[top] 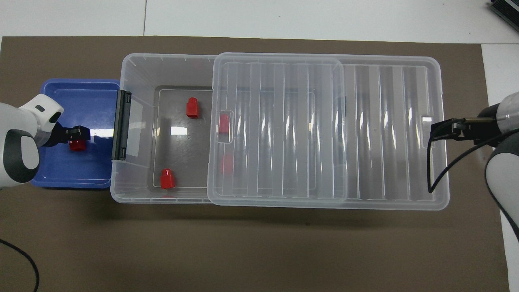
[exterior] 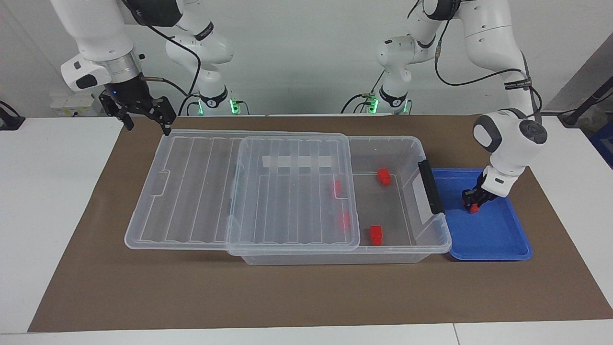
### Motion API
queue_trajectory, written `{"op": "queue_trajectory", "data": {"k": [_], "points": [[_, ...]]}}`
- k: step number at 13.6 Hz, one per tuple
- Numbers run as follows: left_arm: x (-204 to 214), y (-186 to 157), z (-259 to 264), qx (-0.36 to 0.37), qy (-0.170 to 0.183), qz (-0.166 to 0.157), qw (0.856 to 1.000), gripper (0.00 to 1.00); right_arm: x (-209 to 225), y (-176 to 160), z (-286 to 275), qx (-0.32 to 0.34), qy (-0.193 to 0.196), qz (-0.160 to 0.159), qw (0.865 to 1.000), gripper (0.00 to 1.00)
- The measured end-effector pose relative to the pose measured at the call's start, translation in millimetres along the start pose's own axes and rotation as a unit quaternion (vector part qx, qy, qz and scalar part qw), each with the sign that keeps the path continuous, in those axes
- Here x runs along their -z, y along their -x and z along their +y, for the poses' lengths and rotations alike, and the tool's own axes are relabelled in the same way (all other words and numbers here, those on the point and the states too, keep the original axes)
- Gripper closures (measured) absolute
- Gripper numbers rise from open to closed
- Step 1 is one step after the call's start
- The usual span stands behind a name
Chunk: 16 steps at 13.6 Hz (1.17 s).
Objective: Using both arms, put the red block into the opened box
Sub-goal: 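Grasp the red block in the blue tray with the left gripper, then lift the red block and carry it into the open box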
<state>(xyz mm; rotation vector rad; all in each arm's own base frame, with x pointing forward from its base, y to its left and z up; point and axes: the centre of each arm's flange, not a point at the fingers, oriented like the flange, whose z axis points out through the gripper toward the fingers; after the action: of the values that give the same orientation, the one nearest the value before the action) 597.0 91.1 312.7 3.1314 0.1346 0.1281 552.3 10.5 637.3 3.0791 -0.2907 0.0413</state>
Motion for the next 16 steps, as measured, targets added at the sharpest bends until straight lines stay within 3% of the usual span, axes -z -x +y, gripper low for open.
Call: {"op": "queue_trajectory", "data": {"k": [5,10,11,16], "points": [[66,-30,15,-0.001,0.004,-0.024,1.000,0.66,-11,-8,8,-0.009,0.003,-0.013,1.000,0.00],[162,-50,77,0.073,0.006,-0.041,0.996,0.66,-16,-8,11,-0.012,0.005,-0.024,1.000,0.00],[176,-50,90,0.096,0.010,-0.048,0.994,0.66,-17,-8,14,-0.015,0.005,-0.023,1.000,0.07],[201,-42,160,0.197,0.031,-0.068,0.977,0.66,-39,-23,55,-0.044,0.000,0.005,0.999,0.64]]}}
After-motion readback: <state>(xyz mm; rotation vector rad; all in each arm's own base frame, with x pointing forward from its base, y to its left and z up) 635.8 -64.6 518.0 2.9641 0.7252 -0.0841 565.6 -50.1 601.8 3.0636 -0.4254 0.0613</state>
